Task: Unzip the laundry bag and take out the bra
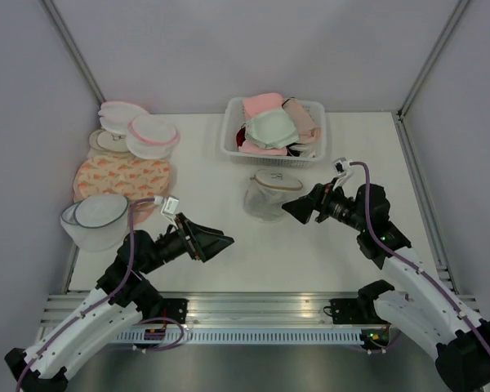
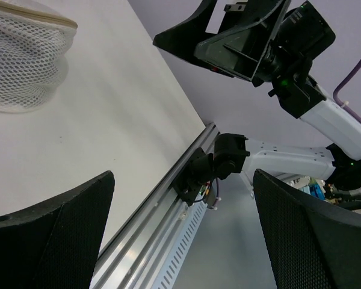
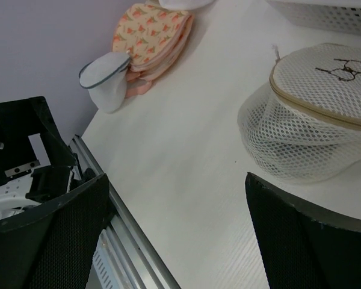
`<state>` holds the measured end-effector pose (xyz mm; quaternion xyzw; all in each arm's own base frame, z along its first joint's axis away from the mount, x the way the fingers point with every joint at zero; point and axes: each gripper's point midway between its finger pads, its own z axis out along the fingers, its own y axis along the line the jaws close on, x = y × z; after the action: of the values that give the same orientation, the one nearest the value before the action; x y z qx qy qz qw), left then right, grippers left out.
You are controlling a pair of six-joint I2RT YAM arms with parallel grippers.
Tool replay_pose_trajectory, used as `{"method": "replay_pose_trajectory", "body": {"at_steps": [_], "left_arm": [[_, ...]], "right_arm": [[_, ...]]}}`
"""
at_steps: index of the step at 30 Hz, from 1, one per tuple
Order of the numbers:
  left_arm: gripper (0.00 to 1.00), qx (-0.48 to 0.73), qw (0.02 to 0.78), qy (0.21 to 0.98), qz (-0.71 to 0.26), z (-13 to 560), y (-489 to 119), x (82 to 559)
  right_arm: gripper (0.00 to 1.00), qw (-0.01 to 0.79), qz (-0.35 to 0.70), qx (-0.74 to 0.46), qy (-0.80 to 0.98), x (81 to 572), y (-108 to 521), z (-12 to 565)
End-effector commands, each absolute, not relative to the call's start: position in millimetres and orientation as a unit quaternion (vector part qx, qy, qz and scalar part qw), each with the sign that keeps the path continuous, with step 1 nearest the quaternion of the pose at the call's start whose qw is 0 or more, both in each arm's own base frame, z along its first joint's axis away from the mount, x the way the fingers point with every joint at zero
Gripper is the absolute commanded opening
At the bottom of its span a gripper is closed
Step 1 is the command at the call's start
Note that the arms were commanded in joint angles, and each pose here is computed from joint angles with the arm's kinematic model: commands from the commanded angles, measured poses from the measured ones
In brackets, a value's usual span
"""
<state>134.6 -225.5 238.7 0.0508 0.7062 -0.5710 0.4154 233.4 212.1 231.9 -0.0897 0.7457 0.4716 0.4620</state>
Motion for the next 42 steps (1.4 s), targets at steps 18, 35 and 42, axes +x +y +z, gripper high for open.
{"method": "replay_pose_trajectory", "body": {"at_steps": [18, 35, 42], "left_arm": [[0.99, 0.040, 0.407, 0.692, -0.595, 230, -222, 124], [1.00, 0.030, 0.410, 0.684, -0.602, 226, -213, 117], [1.00, 0.024, 0.418, 0.681, -0.601, 227, -208, 115]], "right_arm": [[0.98, 0.450, 0.094, -0.139, 0.877, 334, 229, 170], [0.98, 0.431, -0.078, -0.256, 0.862, 388, 278, 102], [0.33, 0.432, -0.118, -0.244, 0.860, 395, 269, 92]]}}
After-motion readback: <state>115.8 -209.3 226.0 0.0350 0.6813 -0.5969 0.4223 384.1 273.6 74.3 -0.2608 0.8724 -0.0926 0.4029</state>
